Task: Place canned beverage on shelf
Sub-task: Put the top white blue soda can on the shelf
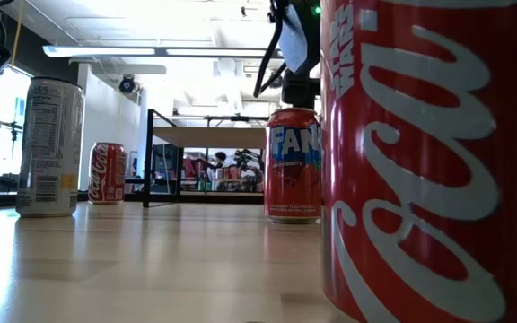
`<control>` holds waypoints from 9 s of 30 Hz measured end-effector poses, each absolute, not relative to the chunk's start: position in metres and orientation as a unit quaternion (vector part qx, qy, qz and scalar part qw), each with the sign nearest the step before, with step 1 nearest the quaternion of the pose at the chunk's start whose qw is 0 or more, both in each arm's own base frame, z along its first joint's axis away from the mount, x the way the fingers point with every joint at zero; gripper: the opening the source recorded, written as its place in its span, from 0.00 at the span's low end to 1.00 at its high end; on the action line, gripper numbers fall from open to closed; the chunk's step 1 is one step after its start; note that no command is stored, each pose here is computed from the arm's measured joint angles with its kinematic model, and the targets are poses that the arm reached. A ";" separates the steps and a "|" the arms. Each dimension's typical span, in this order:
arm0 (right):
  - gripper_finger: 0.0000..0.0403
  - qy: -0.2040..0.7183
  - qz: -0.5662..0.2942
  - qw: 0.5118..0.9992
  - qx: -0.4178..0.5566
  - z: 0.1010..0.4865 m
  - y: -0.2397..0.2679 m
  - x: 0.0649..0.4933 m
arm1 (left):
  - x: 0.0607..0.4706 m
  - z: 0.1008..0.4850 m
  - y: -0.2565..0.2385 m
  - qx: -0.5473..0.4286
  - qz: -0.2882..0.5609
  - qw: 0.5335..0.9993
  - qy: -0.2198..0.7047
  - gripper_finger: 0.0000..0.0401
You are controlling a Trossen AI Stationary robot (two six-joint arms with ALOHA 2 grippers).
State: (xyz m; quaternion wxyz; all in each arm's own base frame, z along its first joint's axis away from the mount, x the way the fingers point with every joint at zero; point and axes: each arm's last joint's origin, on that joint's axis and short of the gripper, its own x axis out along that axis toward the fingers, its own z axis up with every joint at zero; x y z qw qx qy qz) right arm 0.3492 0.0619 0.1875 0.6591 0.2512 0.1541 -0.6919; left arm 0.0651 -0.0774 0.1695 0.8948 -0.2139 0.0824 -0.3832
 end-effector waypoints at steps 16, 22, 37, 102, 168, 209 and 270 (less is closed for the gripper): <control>0.77 0.138 -0.692 0.659 0.262 0.187 0.062 0.350 | 0.065 0.169 -0.077 -0.214 -0.383 0.895 0.083 0.90; 0.61 0.140 -0.690 0.661 0.262 0.187 0.063 0.351 | 0.065 0.169 -0.077 -0.214 -0.383 0.895 0.082 0.90; 0.78 0.171 -0.688 0.660 0.250 0.187 0.063 0.350 | 0.065 0.169 -0.077 -0.214 -0.383 0.895 0.082 0.90; 0.61 0.143 -0.709 0.651 0.228 0.189 0.036 0.353 | 0.065 0.169 -0.077 -0.214 -0.383 0.895 0.082 0.90; 0.61 0.170 -0.616 0.753 0.155 0.403 -0.001 0.313 | 0.065 0.169 -0.077 -0.214 -0.383 0.895 0.082 0.90; 0.64 0.193 -0.652 0.709 0.187 0.350 -0.105 0.339 | 0.065 0.169 -0.077 -0.214 -0.383 0.895 0.082 0.90; 0.64 0.120 -0.639 0.750 0.120 0.323 -0.150 0.324 | 0.065 0.169 -0.077 -0.214 -0.383 0.895 0.082 0.90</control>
